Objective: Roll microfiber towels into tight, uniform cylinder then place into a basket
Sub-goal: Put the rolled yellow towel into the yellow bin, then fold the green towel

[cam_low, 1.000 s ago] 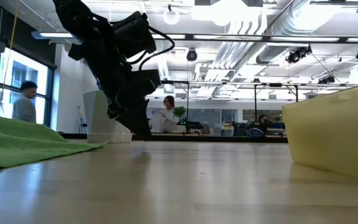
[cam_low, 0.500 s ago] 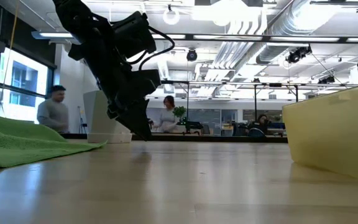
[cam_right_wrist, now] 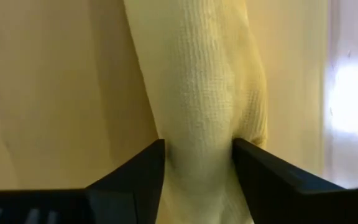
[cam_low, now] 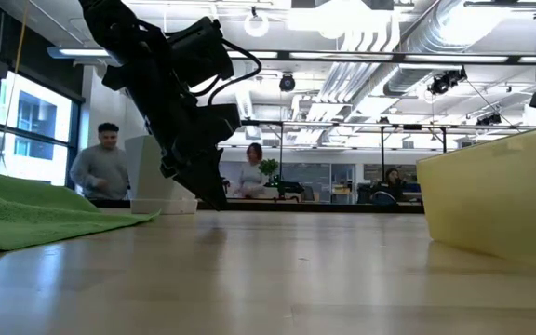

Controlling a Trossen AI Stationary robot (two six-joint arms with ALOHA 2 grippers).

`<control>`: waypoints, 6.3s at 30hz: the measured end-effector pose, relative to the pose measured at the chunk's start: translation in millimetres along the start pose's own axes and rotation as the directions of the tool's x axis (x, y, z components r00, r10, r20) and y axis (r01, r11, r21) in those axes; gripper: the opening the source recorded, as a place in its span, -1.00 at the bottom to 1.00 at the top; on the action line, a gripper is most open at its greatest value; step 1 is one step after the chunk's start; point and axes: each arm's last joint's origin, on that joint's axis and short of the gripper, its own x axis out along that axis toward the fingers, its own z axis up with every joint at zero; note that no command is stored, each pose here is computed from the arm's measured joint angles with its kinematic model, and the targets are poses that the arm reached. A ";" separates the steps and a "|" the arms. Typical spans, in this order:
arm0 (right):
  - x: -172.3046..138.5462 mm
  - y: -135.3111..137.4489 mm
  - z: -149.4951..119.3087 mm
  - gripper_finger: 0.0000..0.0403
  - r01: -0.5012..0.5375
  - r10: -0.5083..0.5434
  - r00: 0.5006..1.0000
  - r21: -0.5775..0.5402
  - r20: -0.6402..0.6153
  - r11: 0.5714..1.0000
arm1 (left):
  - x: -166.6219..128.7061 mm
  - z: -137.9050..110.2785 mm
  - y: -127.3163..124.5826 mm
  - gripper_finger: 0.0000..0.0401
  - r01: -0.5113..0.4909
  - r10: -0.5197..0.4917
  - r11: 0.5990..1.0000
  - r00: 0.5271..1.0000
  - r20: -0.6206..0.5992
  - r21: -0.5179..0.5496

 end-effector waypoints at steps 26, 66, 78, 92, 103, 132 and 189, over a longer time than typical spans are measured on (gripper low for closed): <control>-73.5 -86.7 34.7 -0.20 0.342 -0.424 0.822 0.266 0.380 0.901 | -51.5 -4.6 -22.6 -0.61 0.200 -0.207 0.975 0.976 -0.066 -0.098; -24.5 -153.9 93.8 -0.20 0.200 -0.354 0.854 0.387 0.381 0.900 | -3.1 -5.3 -24.2 -0.61 0.036 -0.034 0.999 0.998 0.046 -0.032; -16.3 -158.0 112.7 -0.20 0.169 -0.328 0.829 0.356 0.453 0.919 | -49.9 -4.4 -27.4 -0.61 -0.002 -0.009 0.995 0.993 -0.115 -0.103; 75.7 -171.9 201.0 -0.20 -0.046 0.071 0.632 -0.054 0.771 0.997 | -69.1 -70.7 -66.6 -0.61 -0.060 -0.021 0.976 0.930 -0.368 -0.208; 128.5 -174.5 252.1 -0.20 0.030 0.100 0.726 -0.176 0.681 0.984 | -58.3 -92.5 -53.5 -0.61 -0.167 0.049 0.952 0.911 -0.410 -0.257; 145.4 -244.4 207.7 -0.20 -0.088 0.102 0.983 -0.099 0.150 0.991 | -28.8 -32.1 -56.7 -0.61 0.096 -0.104 0.991 0.991 0.080 0.091; 124.3 -290.2 111.9 0.09 -0.121 -0.020 0.982 0.702 0.189 0.702 | 25.9 -12.9 -57.8 -0.61 0.149 -0.149 0.989 0.985 0.084 0.009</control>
